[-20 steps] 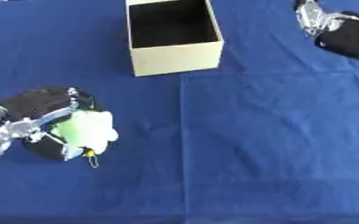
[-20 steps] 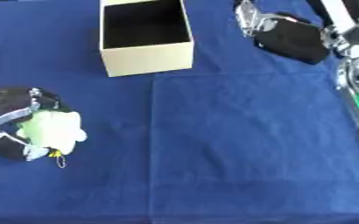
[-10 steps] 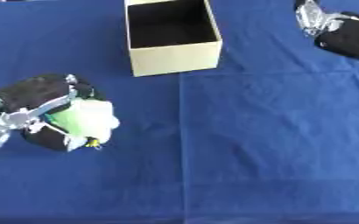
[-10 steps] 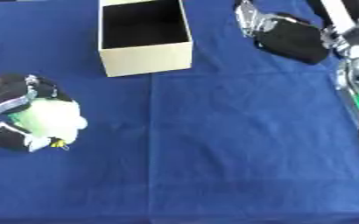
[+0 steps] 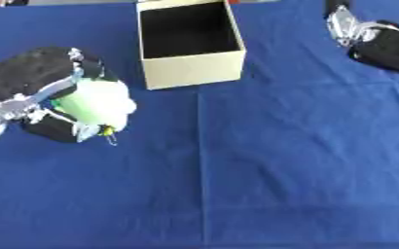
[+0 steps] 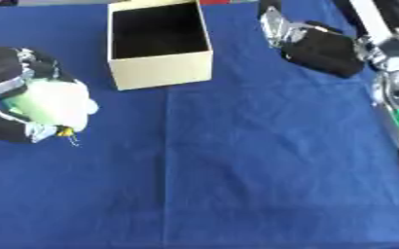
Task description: Pick up objects on the table and place them in the box.
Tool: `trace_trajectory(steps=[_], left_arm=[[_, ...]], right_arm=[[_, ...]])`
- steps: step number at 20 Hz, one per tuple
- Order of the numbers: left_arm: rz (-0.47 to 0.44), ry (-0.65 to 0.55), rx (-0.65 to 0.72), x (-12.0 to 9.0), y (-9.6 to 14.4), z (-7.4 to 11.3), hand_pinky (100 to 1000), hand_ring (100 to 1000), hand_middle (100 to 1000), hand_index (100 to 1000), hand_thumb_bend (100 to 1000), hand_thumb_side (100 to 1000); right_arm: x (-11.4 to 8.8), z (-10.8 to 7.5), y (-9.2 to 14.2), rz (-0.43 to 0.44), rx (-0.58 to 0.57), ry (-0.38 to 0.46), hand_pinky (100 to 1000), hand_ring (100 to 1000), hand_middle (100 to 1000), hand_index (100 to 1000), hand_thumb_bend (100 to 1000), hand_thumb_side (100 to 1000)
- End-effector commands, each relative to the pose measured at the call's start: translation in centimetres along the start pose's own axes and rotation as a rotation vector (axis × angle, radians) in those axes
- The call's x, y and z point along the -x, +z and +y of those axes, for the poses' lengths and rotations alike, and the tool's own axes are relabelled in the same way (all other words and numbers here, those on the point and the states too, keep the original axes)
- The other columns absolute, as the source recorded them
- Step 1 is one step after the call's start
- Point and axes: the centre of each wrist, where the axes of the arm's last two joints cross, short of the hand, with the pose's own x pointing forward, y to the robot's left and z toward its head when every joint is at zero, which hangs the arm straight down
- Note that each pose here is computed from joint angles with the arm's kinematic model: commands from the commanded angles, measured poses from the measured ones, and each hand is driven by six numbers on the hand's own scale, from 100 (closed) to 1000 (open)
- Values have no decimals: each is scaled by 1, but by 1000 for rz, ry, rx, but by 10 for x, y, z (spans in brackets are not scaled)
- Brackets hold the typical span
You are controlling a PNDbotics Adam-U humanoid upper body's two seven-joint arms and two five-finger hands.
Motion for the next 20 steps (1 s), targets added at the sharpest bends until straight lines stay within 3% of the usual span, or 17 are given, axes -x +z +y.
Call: trace_trajectory(steps=[1,6,20], left_arm=[[9,-54,-55,5,-6,19,261,359,546,682,100,158],[-5,-87,-108,10,-24,36,261,419,544,680,100,160],[29,-77,-211,37,-88,70,257,413,535,680,100,161]], right_arm=[[-3,-12,-4,-30,29,25,926,876,803,888,100,678],[-6,-15,-8,-52,41,30,926,877,804,887,100,674],[-11,-20,-14,-76,46,32,926,877,804,887,100,679]])
